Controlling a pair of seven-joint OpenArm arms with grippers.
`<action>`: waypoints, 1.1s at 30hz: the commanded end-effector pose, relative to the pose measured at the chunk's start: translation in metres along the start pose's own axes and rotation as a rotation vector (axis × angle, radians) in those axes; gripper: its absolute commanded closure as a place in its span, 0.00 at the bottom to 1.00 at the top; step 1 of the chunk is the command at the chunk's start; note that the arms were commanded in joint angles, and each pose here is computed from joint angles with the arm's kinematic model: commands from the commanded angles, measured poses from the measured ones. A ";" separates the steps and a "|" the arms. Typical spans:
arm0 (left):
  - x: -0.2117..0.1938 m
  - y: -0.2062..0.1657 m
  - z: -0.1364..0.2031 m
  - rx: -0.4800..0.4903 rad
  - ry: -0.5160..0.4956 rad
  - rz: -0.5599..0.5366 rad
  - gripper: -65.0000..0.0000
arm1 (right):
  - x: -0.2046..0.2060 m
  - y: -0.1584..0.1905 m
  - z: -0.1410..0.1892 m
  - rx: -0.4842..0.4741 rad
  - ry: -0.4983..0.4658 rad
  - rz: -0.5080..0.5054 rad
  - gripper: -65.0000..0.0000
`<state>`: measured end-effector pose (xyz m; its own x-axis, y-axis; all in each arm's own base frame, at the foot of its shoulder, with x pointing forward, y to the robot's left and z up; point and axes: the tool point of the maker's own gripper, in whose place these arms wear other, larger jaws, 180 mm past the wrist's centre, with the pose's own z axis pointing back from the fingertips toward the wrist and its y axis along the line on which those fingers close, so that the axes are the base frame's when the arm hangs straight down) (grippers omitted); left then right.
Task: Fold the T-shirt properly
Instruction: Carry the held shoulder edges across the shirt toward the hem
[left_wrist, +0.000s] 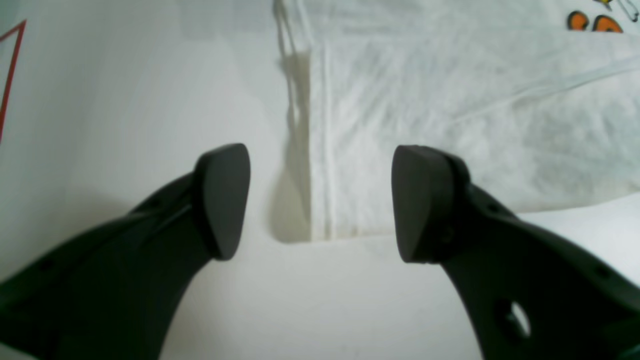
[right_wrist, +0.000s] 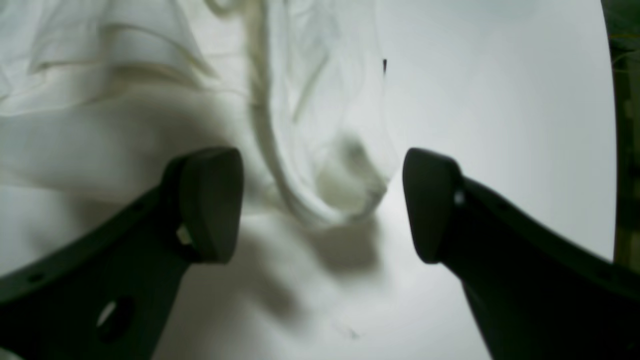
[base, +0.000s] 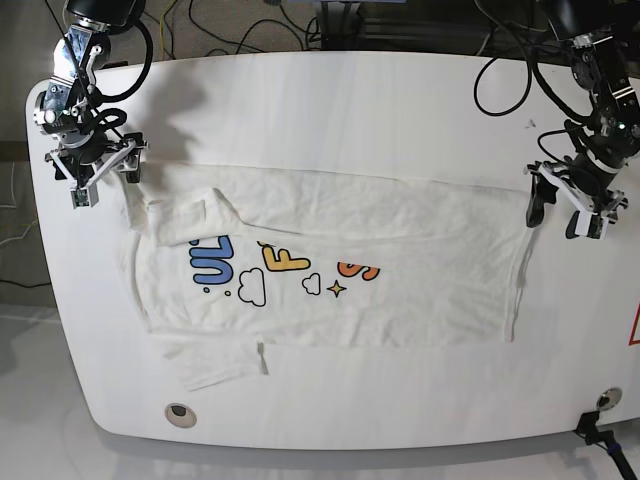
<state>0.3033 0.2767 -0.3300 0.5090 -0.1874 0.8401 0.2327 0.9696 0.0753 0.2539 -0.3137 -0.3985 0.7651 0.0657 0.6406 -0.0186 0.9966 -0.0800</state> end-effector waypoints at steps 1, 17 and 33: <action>0.020 0.004 0.003 0.003 -0.064 -0.017 0.35 | 0.008 -0.008 -0.004 0.000 -0.031 -0.009 0.26; 0.008 0.011 -0.009 0.000 -0.070 0.047 0.35 | -0.002 -0.001 -0.011 0.051 -0.020 0.001 0.99; -0.035 0.008 -0.033 -0.033 0.000 0.171 0.35 | -0.005 0.001 -0.011 0.054 -0.014 -0.002 1.00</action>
<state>0.3104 0.2771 -0.3847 0.5680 -0.0238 0.8227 0.1799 0.9790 -0.0959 0.2510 -0.3076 -0.4201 0.7750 0.0495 0.6300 -0.0493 0.9986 -0.0179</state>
